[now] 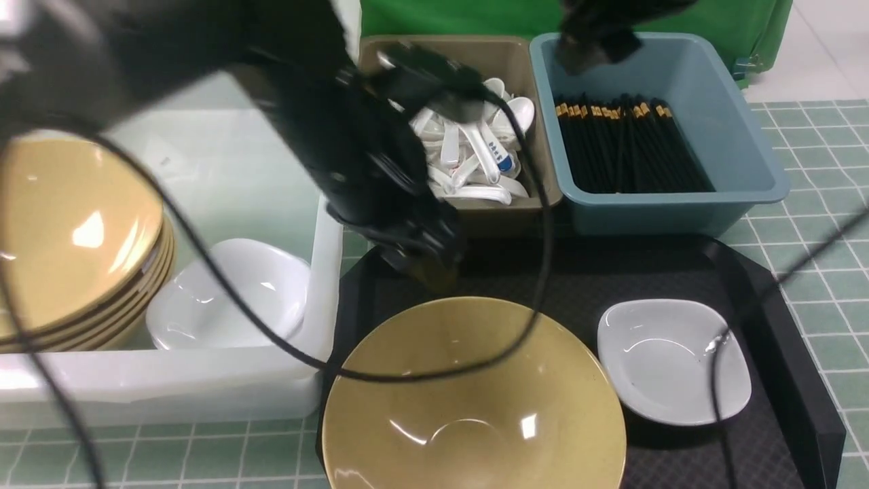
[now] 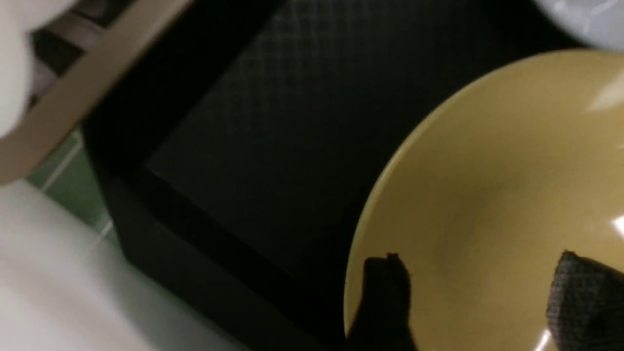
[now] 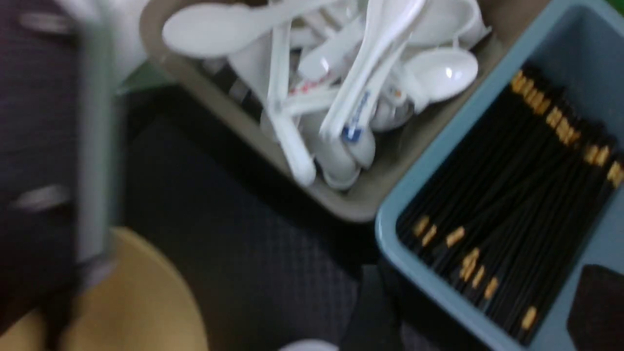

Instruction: On blue table put chopsticks spoon bowls plates into blue grey white boxes.

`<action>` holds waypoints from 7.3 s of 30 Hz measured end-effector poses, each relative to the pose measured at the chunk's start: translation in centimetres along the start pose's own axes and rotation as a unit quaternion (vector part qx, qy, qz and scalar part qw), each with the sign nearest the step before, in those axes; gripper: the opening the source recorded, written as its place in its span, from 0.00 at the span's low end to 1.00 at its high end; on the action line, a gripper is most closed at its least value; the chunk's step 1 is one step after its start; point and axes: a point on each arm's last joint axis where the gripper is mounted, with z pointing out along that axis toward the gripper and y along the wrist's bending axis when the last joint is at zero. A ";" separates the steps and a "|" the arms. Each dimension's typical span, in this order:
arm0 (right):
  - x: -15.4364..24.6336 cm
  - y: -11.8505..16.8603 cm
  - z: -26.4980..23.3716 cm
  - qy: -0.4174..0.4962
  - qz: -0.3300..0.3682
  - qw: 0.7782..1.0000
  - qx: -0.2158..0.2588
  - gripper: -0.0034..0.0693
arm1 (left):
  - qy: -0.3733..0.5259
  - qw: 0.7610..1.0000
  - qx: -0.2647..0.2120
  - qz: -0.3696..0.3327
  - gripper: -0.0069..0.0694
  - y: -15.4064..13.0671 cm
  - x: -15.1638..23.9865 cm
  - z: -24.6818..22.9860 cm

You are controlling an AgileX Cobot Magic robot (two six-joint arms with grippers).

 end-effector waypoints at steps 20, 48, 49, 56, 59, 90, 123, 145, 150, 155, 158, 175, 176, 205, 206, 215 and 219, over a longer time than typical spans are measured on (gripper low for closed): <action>6.8 2.0 -1.4 0.064 -0.045 0.996 -0.038 0.46 | 0.135 0.991 0.015 0.001 0.28 0.3 -1.0 8.9; -3.2 14.0 -7.0 -0.135 -0.260 0.950 -0.109 0.10 | -0.261 0.796 -0.160 -0.523 0.10 12.0 24.5 -20.2; -3.2 14.0 -7.0 -0.135 -0.260 0.950 -0.109 0.10 | -0.262 0.792 -0.162 -0.527 0.10 12.0 24.7 -20.1; -3.3 14.0 -6.9 -0.140 -0.260 0.949 -0.109 0.10 | -0.248 0.722 -0.207 -0.612 0.10 16.1 30.0 -17.1; -3.3 14.0 -6.9 -0.140 -0.260 0.949 -0.109 0.10 | -0.234 0.725 -0.191 -0.619 0.11 17.4 30.3 -15.8; 3.2 5.1 -8.5 -0.066 -0.093 0.993 -0.038 0.10 | -0.174 0.957 -0.078 -0.217 0.73 2.6 6.2 -13.6; 19.2 3.2 -11.5 -0.004 0.024 0.999 0.030 0.10 | -0.027 0.997 0.058 -0.051 0.11 -6.2 -12.2 12.2; 5.2 12.4 -7.3 -0.073 -0.202 0.965 -0.153 0.10 | -0.116 0.956 -0.156 -0.220 0.10 4.4 9.0 -14.5; 3.9 13.7 -5.7 -0.062 -0.220 0.961 -0.154 0.11 | -0.095 0.949 -0.190 -0.234 0.10 5.7 13.7 -14.6; 3.7 13.7 -5.5 -0.062 -0.221 0.962 -0.151 0.11 | -0.065 0.962 -0.194 -0.181 0.10 7.2 13.8 -13.0; 3.7 13.7 -5.5 -0.062 -0.221 0.962 -0.151 0.11 | -0.048 0.970 -0.189 -0.144 0.10 8.6 12.9 -11.3; 3.7 13.6 -5.5 -0.063 -0.222 0.962 -0.146 0.11 | 0.004 0.986 -0.142 -0.081 0.45 11.3 11.3 -6.0; 3.7 13.6 -5.5 -0.063 -0.223 0.962 -0.144 0.11 | 0.003 0.986 -0.143 -0.080 0.50 11.3 11.3 -6.2; 3.8 13.5 -5.5 -0.053 -0.226 0.962 -0.140 0.11 | 0.049 0.949 -0.259 -0.175 0.09 10.6 9.4 -7.9; 3.8 13.5 -5.5 -0.053 -0.226 0.962 -0.140 0.11 | 0.051 0.948 -0.258 -0.176 0.09 10.6 9.4 -7.8; 4.1 13.5 -5.4 -0.040 -0.229 0.962 -0.142 0.11 | 0.076 0.945 -0.248 -0.201 0.10 11.4 9.1 -5.8; 4.1 13.5 -5.4 -0.039 -0.229 0.962 -0.142 0.11 | 0.077 0.944 -0.252 -0.201 0.10 11.5 9.2 -5.8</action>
